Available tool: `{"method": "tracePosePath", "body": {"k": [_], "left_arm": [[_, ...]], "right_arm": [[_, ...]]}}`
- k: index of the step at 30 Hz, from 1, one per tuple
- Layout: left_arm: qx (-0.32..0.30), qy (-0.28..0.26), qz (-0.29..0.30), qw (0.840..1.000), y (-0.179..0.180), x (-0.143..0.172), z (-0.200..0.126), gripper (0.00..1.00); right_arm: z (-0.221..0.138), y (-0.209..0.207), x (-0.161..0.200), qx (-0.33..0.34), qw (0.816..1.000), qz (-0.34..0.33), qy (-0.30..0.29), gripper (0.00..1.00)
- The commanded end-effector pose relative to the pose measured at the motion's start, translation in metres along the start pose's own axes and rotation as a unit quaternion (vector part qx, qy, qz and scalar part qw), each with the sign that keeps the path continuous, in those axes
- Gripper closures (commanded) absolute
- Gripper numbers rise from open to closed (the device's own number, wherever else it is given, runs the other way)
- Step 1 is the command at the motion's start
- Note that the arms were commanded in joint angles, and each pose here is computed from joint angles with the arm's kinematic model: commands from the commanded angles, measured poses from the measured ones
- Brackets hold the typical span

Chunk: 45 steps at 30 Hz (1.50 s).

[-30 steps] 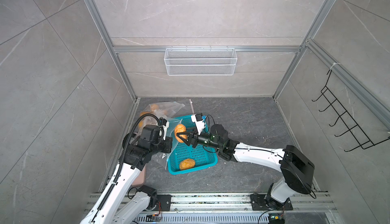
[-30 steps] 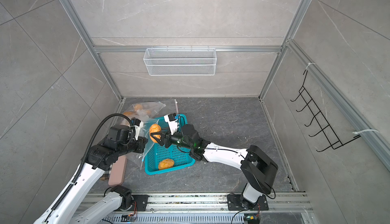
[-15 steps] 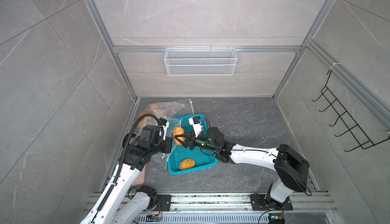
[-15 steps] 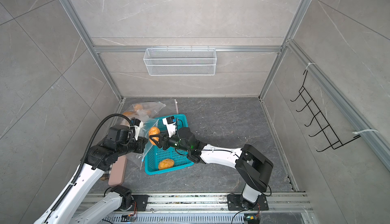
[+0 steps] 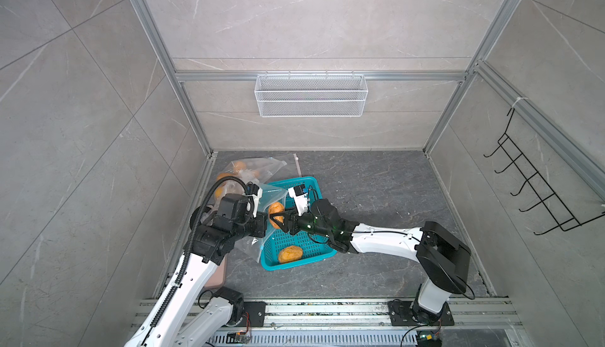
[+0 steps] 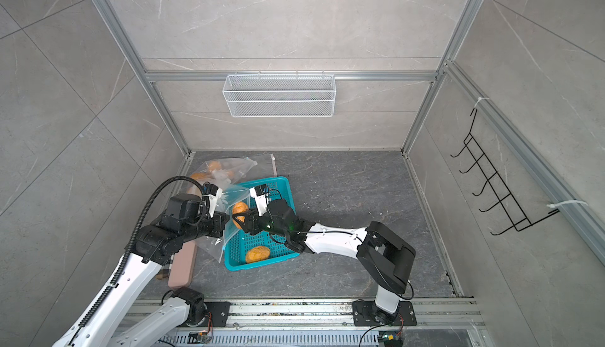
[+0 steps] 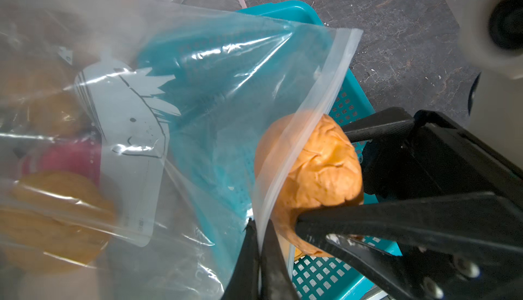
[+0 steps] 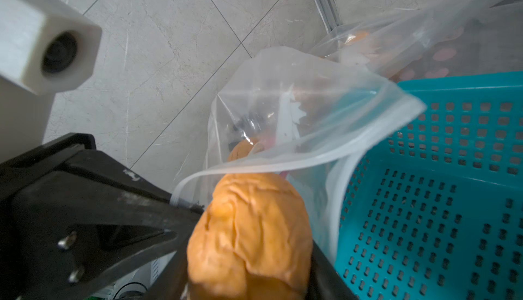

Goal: Put the potatoes into a zipper bag and zip it
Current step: Place the potato into the zipper food storage bag.

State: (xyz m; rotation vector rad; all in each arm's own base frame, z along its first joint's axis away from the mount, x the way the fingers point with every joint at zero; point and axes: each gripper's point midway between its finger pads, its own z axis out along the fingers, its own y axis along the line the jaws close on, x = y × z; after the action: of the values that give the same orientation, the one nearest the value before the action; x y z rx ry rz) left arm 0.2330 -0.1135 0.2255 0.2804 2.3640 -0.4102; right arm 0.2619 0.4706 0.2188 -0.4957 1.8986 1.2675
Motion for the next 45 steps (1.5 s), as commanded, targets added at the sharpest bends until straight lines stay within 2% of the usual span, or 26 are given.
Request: {"method": "tracePosePath", "body": {"k": [1, 10, 16, 23, 34, 36, 39, 45], "left_arm": [[0.008, -0.011, 0.009, 1.0, -0.003, -0.005, -0.004, 1.0], [0.008, -0.012, 0.008, 1.0, -0.003, -0.005, -0.004, 1.0], [0.01, -0.01, 0.009, 1.0, -0.003, -0.005, -0.003, 1.0], [0.011, -0.008, 0.008, 1.0, -0.003, -0.004, -0.002, 1.0], [0.009, -0.008, 0.008, 1.0, -0.003, -0.004, -0.002, 1.0], [0.008, -0.008, 0.009, 1.0, -0.003, -0.004, -0.003, 1.0], [0.007, -0.008, 0.008, 1.0, -0.002, -0.003, -0.002, 1.0], [0.006, -0.007, 0.008, 1.0, -0.002, -0.004, -0.002, 1.0]], "right_arm": [[0.009, -0.004, -0.003, 0.024, 1.0, 0.01, 0.003, 0.53], [0.014, -0.027, -0.003, 0.1, 0.994, 0.039, 0.004, 0.43], [0.015, -0.018, -0.006, 0.092, 0.995, 0.04, 0.016, 0.32], [0.003, -0.012, -0.007, 0.086, 0.996, 0.03, 0.02, 0.31], [-0.032, -0.008, -0.015, 0.093, 0.995, -0.046, 0.007, 0.39], [-0.03, -0.001, -0.01, 0.065, 0.996, -0.064, 0.012, 0.48], [-0.026, -0.005, -0.002, 0.065, 0.996, -0.057, 0.023, 0.63], [-0.01, -0.002, 0.011, 0.043, 0.997, -0.035, 0.049, 0.69]]}}
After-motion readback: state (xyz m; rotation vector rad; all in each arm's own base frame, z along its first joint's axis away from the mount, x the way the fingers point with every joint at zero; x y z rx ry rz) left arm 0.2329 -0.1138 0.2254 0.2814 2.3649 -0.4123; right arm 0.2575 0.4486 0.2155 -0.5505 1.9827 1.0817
